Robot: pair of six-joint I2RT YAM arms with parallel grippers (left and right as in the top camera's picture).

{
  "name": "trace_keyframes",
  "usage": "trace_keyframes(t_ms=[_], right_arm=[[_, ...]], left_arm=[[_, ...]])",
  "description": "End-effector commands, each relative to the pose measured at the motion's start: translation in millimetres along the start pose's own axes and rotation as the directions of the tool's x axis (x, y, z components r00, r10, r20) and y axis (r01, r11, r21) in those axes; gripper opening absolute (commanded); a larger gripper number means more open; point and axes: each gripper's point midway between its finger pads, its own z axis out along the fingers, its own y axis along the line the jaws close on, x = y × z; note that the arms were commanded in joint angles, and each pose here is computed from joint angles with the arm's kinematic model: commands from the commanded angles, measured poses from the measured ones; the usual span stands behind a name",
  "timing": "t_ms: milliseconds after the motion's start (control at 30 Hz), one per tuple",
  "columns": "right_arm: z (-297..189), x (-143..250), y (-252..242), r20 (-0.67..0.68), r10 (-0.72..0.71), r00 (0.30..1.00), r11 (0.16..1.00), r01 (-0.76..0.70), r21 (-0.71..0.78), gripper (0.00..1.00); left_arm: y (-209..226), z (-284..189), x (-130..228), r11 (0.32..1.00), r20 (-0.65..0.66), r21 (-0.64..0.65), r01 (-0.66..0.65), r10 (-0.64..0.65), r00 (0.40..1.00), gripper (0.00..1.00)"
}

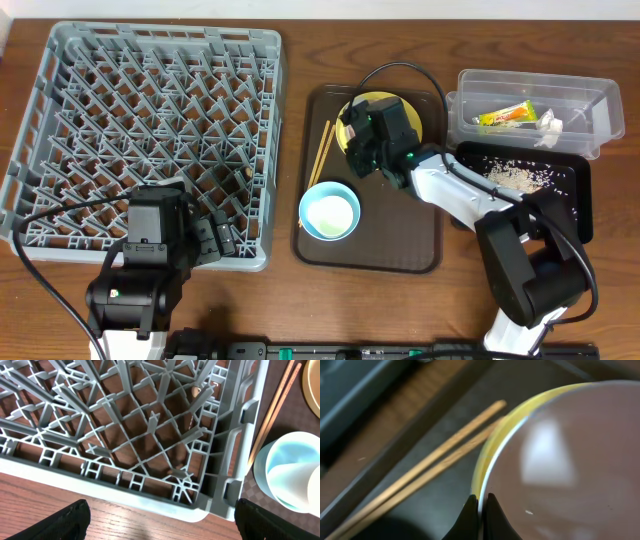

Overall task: Sort waste into correct bins and load items into the dishwasher
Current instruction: 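Carry the pink bowl left and set it on the yellow plate, then release the bowl and grasp the white cup inside the blue bowl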

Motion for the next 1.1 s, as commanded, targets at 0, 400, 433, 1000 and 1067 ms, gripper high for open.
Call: trace_keyframes(t_ms=[0,400,433,1000,1067], right_arm=[[2.2,15.6,42.9,-0.064,0.029,0.998,0.979,-0.041,-0.199,0.01],[-3.8,32.4,59.1,-0.141,0.045,0.989,0.953,-0.085,-0.289,0.02],[-2.7,32.3,53.1,-0.139,0.048,0.989,0.962,-0.083,-0.260,0.05],[-20.0,19.0,16.4,-0.102,0.034,0.994,0.995,-0.043,-0.085,0.59],[-35.5,6.8,15.1,-0.068,0.021,0.997,0.998,-0.025,-0.062,0.61]], left_arm=[[-3.1,-5.8,-6.7,1.000,0.022,0.011,-0.018,0.017,1.000,0.94],[-3.1,-5.8,-6.7,1.000,0.022,0.011,-0.018,0.017,1.000,0.94],[-3.1,-5.8,-6.7,1.000,0.022,0.011,-0.018,0.017,1.000,0.94],[-3.1,-5.8,-7.0,1.000,0.023,0.011,-0.017,0.017,1.000,0.94],[-3.3,-5.8,-7.2,1.000,0.024,0.012,-0.017,0.017,1.000,0.94]])
